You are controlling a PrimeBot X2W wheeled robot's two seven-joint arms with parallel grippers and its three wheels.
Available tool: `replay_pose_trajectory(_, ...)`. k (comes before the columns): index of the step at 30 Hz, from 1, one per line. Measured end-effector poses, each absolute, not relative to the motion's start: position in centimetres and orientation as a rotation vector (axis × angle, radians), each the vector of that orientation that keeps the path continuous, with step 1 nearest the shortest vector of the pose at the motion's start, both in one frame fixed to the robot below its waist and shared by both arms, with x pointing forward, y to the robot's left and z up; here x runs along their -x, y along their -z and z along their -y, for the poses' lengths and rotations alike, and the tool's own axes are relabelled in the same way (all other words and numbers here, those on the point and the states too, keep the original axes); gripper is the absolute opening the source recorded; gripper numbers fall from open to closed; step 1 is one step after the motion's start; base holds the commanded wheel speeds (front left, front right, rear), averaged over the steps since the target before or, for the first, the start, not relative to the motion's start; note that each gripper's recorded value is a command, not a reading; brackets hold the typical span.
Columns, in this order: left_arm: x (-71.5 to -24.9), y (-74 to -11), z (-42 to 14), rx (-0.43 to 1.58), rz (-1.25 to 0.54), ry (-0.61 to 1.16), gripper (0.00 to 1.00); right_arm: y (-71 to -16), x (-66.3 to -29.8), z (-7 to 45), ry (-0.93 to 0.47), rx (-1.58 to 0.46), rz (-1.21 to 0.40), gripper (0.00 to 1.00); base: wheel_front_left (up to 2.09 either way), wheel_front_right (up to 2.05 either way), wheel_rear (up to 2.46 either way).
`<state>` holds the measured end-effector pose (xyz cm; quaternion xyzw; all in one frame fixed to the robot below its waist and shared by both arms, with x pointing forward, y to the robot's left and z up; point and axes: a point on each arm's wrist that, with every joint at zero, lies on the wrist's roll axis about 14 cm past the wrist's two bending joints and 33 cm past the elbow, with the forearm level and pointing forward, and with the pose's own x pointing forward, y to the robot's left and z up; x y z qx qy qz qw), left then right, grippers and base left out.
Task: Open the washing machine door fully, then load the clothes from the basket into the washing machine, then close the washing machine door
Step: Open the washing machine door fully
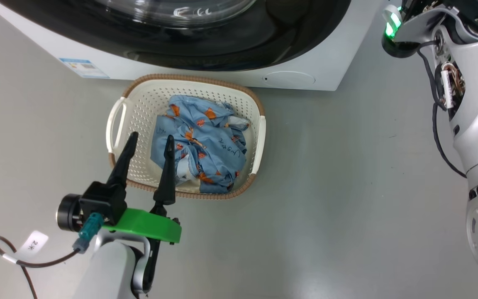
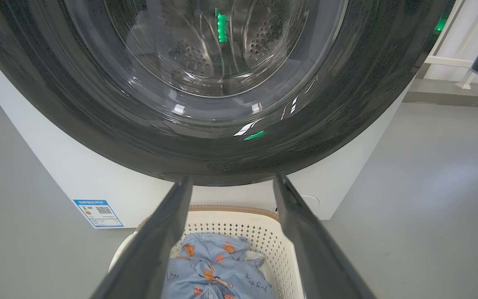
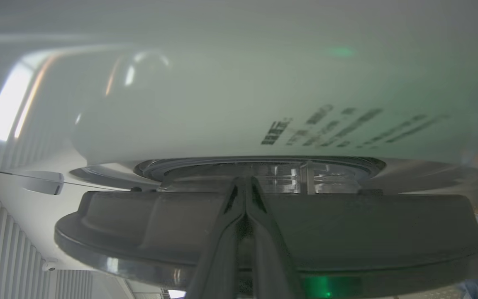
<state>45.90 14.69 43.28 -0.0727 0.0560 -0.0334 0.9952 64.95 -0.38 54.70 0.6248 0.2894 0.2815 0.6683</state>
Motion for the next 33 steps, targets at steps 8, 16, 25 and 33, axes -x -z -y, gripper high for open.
replay_pose_trajectory(8, -46.0, -43.1, -14.8, 0.147, -0.117, 0.060, 1.00, -54.3, -65.4, -0.5, -0.644, -1.371, -0.679, 0.00, 0.00, 0.00, 0.00)
replay_pose_trajectory(16, -46.2, -43.1, -15.0, 0.144, -0.114, 0.053, 1.00, -53.9, -65.2, -0.7, -0.664, -1.358, -0.709, 0.00, 0.00, 0.00, 0.00)
replay_pose_trajectory(25, -46.3, -43.2, -14.8, 0.147, -0.112, 0.058, 1.00, -54.1, -64.6, -0.8, -0.698, -1.330, -0.726, 0.00, 0.00, 0.00, 0.00)
replay_pose_trajectory(33, -46.5, -43.4, -14.4, 0.152, -0.104, 0.068, 1.00, -52.9, -62.8, -0.9, -0.728, -1.299, -0.769, 0.00, 0.00, 0.00, 0.00)
